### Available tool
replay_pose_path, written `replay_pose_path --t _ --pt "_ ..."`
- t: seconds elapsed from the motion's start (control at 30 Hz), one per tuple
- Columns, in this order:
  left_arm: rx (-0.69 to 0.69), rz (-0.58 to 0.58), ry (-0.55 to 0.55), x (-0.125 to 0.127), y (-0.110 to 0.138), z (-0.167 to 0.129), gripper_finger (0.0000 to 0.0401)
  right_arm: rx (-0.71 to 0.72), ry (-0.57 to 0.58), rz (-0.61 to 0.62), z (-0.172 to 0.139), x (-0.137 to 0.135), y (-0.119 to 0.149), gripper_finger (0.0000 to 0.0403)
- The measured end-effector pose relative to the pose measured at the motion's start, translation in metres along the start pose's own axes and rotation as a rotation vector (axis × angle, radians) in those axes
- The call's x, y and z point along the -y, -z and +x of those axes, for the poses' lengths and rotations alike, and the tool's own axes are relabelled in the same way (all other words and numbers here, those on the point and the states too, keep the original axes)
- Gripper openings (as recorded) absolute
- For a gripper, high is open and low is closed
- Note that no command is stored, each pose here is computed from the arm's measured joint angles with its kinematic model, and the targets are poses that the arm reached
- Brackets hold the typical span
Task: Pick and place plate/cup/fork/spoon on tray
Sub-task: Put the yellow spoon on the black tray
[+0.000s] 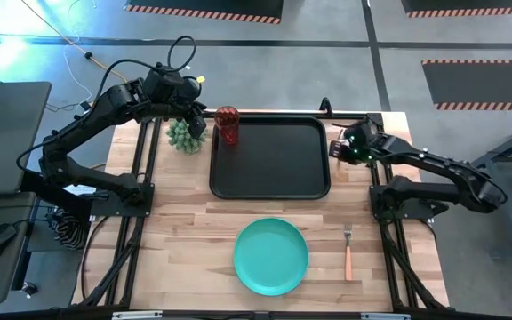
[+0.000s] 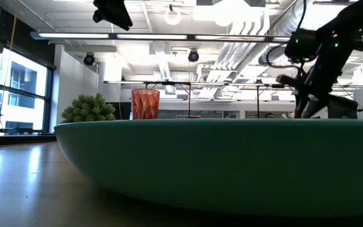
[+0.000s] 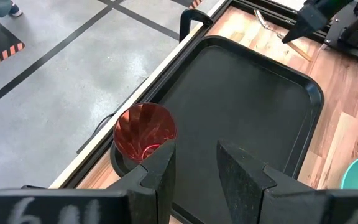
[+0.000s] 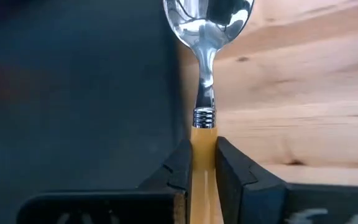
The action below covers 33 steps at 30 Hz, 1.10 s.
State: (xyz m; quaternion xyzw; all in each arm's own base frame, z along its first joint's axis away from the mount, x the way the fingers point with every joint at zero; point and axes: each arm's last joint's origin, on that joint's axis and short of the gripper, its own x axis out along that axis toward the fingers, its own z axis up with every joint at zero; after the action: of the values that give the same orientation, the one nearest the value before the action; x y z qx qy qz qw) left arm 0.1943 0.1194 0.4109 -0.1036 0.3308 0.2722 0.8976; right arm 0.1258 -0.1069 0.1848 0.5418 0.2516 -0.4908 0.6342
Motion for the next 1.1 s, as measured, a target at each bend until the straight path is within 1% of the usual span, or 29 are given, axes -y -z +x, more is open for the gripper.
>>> replay_pose_path --t 0.13,0.33,0.43,0.57,0.63,0.7,0.83,0.97,1.1 --pt "0.000 0.000 0.000 0.000 0.000 0.000 0.0106 0.067 -0.088 0.018 -0.008 -0.009 0.002 0.0026" --pt "0.000 0.000 0.000 0.000 0.000 0.000 0.0106 0.141 -0.245 0.013 -0.015 -0.027 0.004 0.0026" --pt "0.000 0.000 0.000 0.000 0.000 0.000 0.0106 0.169 -0.253 0.012 -0.023 -0.035 0.004 0.0026" --pt "0.000 0.001 0.000 0.000 0.000 0.000 0.0106 0.240 -0.257 -0.025 -0.046 -0.052 -0.001 0.0026" --pt "0.000 0.000 0.000 0.000 0.000 0.000 0.0106 0.271 -0.243 -0.043 -0.059 -0.059 -0.005 0.0026" --pt "0.000 0.001 0.000 0.000 0.000 0.000 0.0106 0.291 -0.204 -0.054 -0.070 -0.063 -0.010 0.0026" --pt "0.000 0.001 0.000 0.000 0.000 0.000 0.0106 0.289 -0.118 -0.097 -0.082 -0.075 -0.018 0.0026" --pt "0.000 0.001 0.000 0.000 0.000 0.000 0.0106 0.236 -0.022 -0.144 -0.082 -0.091 -0.024 0.0026" --pt "0.000 0.000 0.000 0.000 0.000 0.000 0.0106 0.148 0.081 -0.197 -0.067 -0.107 -0.028 0.0026"
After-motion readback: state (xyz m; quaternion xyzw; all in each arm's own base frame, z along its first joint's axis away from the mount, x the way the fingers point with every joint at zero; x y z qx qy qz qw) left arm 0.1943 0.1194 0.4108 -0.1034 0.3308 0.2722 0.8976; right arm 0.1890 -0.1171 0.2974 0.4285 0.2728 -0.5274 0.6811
